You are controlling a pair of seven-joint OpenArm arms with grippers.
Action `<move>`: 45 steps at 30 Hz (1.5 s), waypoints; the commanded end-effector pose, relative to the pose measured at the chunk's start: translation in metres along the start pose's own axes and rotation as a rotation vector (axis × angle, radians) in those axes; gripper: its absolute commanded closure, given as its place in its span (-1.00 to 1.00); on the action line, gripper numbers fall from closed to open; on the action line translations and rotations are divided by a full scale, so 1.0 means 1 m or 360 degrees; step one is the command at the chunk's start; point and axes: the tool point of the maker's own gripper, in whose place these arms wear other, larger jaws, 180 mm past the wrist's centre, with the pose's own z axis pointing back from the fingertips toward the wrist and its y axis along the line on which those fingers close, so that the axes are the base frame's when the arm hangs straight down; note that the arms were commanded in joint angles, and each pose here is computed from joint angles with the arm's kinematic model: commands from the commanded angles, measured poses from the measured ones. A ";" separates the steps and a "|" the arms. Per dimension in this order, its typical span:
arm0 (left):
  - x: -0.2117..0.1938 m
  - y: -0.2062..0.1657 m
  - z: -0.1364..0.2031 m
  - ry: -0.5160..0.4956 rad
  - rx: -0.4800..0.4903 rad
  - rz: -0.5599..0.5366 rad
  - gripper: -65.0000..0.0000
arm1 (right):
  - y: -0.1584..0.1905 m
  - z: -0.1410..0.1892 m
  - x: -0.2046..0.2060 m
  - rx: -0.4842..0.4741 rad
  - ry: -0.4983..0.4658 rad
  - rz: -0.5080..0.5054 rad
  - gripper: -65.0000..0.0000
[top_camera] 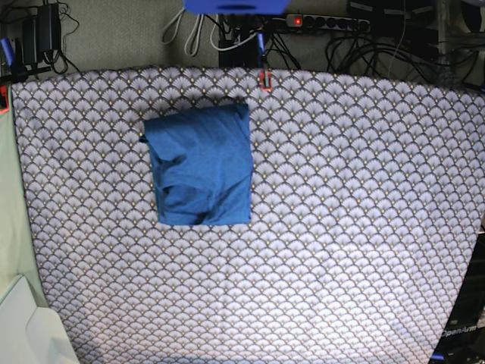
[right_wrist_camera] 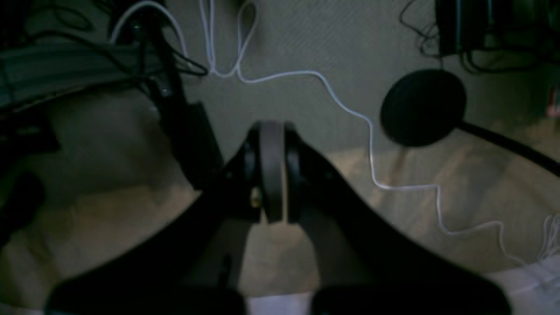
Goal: Fold the T-shirt properly
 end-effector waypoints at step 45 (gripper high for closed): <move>0.057 0.017 -0.098 0.0137 0.0250 -0.0229 1.00 | 0.068 -0.045 0.026 -0.0611 -0.0038 0.0676 1.00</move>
